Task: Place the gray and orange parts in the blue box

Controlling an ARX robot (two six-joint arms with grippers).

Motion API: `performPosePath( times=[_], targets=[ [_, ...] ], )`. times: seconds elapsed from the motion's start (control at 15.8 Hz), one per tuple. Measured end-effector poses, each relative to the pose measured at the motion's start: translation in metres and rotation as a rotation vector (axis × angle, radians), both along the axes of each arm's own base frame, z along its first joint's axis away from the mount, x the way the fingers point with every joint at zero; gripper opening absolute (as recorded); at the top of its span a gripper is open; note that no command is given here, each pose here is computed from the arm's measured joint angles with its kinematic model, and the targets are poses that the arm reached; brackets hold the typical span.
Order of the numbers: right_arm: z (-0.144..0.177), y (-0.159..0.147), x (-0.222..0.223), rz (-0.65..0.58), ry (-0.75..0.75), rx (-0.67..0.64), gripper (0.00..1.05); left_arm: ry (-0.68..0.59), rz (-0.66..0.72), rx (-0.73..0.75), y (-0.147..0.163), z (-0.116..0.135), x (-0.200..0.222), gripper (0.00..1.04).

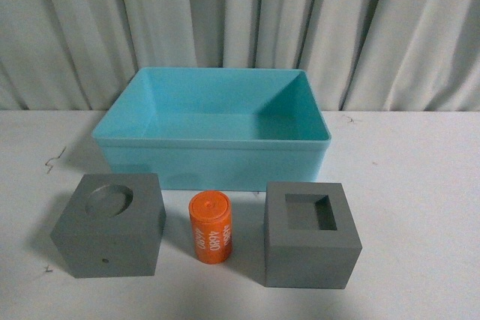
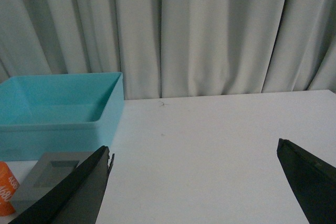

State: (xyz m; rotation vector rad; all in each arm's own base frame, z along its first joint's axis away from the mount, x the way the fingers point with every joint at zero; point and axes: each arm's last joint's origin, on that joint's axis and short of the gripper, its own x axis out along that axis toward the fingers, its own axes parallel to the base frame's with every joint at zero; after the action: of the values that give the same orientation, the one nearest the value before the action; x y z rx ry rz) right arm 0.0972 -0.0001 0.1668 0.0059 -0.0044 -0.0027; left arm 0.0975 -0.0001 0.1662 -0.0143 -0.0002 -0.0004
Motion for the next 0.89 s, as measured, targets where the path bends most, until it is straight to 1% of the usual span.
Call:
performPosePath(
  times=[0.89],
  targets=[
    [0.0000,0.0000,0.0000,0.000,0.000,0.000,0.98,0.000,0.000,0.000,0.0000,0.0000,0.0000,0.98]
  ],
)
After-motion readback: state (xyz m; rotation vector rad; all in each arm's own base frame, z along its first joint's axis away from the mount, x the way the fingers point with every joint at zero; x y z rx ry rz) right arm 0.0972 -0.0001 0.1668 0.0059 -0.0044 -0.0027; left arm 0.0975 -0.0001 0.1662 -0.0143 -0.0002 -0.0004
